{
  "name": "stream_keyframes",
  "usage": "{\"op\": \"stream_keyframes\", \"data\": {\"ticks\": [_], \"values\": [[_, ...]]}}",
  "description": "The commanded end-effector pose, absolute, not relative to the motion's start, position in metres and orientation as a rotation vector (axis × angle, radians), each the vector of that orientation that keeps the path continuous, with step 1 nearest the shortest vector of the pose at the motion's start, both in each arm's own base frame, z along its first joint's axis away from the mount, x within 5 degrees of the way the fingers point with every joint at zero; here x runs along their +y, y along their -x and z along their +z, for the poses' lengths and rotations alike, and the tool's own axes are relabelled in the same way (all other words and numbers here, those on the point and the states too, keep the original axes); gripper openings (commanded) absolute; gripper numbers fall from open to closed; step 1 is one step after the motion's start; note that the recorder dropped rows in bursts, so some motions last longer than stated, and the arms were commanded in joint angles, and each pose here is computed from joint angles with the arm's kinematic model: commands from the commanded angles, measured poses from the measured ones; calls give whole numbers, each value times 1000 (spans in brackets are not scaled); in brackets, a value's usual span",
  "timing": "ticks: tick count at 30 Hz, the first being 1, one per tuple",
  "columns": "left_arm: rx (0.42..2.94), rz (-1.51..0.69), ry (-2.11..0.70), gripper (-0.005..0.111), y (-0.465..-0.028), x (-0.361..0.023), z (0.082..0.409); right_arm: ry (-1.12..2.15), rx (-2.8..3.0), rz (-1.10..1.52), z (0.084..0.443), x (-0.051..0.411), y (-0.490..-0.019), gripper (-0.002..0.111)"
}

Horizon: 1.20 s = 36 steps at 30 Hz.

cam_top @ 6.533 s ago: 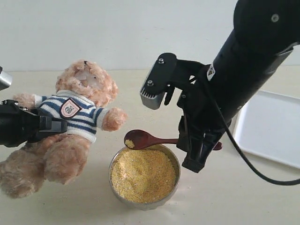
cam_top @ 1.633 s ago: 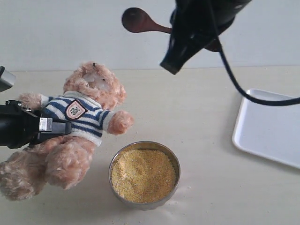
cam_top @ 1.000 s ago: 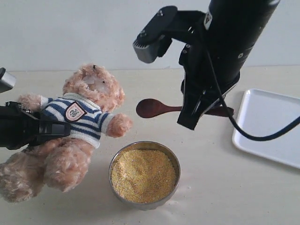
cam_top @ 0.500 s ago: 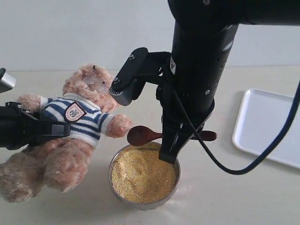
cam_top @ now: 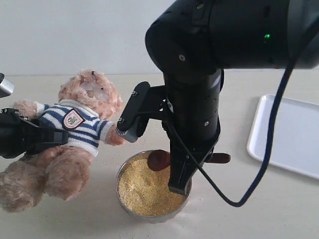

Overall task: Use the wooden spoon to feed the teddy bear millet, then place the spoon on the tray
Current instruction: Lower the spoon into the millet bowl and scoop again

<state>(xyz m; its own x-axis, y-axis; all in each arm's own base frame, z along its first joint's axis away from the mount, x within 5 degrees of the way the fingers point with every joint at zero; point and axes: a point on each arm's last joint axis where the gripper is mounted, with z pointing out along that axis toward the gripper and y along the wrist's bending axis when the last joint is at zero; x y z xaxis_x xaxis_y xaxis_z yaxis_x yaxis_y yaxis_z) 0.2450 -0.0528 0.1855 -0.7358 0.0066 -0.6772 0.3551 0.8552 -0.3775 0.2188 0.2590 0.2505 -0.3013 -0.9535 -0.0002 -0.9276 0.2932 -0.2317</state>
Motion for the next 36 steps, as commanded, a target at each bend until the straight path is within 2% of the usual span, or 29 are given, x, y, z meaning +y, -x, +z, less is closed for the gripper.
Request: {"op": "stream_keyframes", "data": {"ticks": [1,30,36], "values": [[2320,-654,-244,5,-245,-54,186,1774,2437,-307,239,261,-221,0],[2320,-659,-246,5,-245,-54,186,1847,2400,-222,231,269,-220,0],[2320,-659,-246,5,-245,-54,186,1814,2411,-323,232,264,-224,0]]}}
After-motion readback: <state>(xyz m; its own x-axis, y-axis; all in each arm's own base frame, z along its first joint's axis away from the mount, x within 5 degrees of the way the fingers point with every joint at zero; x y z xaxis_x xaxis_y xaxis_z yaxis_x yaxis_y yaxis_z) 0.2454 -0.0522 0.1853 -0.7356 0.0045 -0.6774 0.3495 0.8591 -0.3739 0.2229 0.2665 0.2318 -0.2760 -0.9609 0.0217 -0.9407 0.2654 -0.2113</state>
